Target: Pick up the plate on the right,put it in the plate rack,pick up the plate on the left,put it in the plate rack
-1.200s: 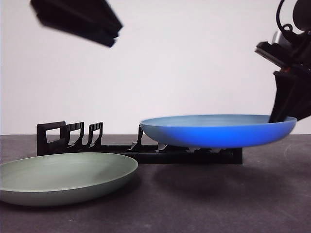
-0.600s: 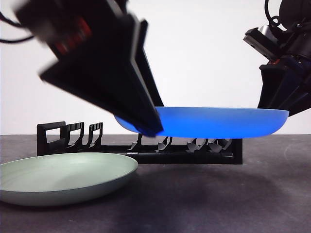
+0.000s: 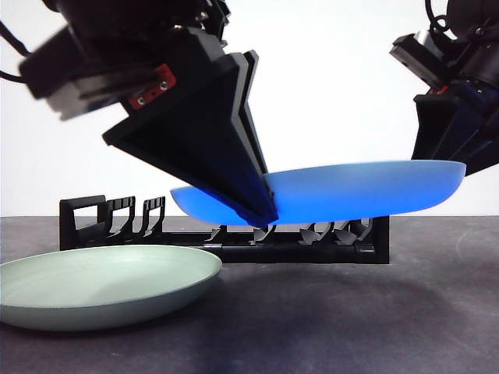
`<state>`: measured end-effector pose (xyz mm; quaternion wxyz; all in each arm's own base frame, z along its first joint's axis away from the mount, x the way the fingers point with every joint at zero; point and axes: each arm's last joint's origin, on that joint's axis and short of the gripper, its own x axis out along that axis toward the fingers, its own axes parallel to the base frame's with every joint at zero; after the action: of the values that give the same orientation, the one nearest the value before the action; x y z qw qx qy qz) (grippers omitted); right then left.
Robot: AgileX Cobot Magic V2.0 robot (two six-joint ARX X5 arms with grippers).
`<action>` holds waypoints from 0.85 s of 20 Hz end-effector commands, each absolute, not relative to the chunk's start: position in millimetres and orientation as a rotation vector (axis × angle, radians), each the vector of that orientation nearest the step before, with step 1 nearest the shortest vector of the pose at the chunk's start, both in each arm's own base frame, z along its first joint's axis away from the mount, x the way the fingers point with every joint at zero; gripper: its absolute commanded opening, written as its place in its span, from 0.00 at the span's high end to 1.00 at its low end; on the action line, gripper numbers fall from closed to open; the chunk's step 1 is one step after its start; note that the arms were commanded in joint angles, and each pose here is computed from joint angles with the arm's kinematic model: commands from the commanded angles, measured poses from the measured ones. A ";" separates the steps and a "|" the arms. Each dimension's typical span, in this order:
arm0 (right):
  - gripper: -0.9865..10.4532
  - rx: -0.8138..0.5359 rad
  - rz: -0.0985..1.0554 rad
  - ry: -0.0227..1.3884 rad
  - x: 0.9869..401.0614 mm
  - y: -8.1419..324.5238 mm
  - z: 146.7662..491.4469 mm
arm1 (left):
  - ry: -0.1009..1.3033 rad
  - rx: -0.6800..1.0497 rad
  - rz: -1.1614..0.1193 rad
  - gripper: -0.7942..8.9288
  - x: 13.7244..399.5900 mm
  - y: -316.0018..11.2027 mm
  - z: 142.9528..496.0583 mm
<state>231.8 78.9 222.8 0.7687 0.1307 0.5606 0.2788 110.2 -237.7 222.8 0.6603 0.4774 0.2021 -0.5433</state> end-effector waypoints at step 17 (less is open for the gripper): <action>0.75 0.132 0.284 0.586 192.8 53.3 310.2 | 0.381 0.349 -0.903 0.93 145.6 -216.7 293.4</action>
<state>192.5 53.4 310.4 0.9452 0.0608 0.2875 0.1424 142.8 -219.2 290.0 0.8555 0.2013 0.1750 -0.4438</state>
